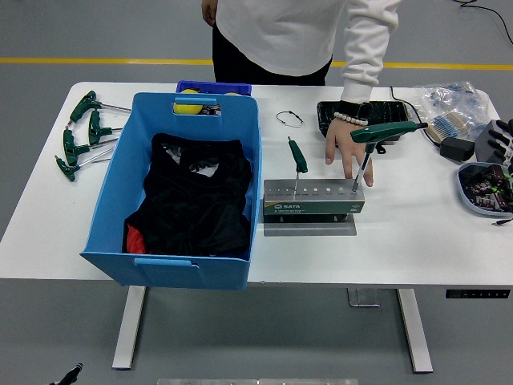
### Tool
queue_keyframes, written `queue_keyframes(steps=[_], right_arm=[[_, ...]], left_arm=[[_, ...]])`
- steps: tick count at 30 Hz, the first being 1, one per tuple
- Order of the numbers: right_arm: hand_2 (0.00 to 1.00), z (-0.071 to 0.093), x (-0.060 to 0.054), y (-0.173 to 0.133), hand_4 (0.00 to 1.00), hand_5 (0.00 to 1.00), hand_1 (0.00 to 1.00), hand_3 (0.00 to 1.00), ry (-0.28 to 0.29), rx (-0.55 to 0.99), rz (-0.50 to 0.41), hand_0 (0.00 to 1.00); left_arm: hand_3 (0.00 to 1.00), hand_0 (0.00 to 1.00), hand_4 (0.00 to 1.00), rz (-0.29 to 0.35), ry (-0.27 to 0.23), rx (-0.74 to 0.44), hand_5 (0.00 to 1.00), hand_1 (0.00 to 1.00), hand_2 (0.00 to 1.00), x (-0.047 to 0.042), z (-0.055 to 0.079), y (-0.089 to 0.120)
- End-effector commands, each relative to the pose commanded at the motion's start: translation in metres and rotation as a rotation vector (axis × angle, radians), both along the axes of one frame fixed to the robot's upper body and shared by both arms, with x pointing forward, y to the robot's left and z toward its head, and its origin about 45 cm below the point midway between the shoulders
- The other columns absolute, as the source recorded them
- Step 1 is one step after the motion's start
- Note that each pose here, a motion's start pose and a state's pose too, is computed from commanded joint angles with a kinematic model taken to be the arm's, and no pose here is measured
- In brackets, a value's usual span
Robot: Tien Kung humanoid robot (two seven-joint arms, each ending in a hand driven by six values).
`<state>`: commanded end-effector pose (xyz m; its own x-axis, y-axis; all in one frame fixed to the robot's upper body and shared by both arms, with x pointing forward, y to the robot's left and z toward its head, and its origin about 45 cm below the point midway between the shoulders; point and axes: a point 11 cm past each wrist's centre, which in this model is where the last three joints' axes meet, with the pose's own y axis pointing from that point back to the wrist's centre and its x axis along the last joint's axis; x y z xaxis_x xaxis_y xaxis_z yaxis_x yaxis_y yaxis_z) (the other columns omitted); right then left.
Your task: Lift tool from toolbox,place it in box,lift tool from toolbox,place it in box
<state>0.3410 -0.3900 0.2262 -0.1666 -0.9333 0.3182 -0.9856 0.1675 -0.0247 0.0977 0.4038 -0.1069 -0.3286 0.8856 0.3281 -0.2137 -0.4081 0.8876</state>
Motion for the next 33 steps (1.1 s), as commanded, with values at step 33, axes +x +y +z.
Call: queue_keyframes(steps=[33], right_arm=[[0.837,0.066,0.07,0.122,0.998,0.753,0.863,0.892,0.022,-1.011,0.516,0.981]], left_arm=[[0.737,0.782,0.722,-0.015,0.016,0.009,0.597,0.804,0.823,-0.0022,0.0,0.002]])
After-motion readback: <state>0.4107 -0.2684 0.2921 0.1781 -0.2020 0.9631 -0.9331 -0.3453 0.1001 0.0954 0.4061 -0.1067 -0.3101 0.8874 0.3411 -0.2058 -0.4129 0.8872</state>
